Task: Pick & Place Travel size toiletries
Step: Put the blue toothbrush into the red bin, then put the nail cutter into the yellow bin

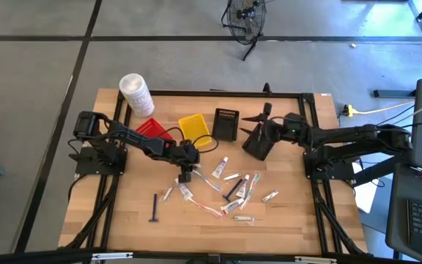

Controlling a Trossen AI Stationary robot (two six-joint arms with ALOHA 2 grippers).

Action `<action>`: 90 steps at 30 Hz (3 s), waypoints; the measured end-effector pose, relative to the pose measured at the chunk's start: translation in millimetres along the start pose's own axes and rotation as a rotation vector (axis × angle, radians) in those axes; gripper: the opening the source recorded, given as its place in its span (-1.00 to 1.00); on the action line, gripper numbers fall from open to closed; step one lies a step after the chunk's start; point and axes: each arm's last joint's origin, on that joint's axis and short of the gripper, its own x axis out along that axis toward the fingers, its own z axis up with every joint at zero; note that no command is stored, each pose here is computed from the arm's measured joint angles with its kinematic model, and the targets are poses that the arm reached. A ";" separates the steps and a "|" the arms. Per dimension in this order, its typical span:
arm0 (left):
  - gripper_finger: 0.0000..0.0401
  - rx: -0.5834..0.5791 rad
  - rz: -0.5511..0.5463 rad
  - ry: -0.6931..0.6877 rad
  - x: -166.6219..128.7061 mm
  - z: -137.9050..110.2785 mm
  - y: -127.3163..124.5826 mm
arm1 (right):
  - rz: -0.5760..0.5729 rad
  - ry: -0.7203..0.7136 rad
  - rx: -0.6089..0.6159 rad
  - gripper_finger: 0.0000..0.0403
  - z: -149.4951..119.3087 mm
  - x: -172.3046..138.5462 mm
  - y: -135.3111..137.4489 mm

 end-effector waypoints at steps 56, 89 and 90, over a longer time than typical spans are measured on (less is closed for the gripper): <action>-0.49 0.015 0.403 0.085 -96.8 -43.5 67.1 | -0.021 0.021 -0.019 -0.25 -2.3 3.8 -0.3; -0.19 -0.256 0.172 -0.023 -128.4 1.0 31.6 | -0.016 0.019 0.038 -0.40 -2.3 3.8 -0.1; -0.19 -0.297 0.130 -0.023 -128.3 1.1 27.5 | -0.014 0.018 0.040 -0.41 -2.2 3.8 0.0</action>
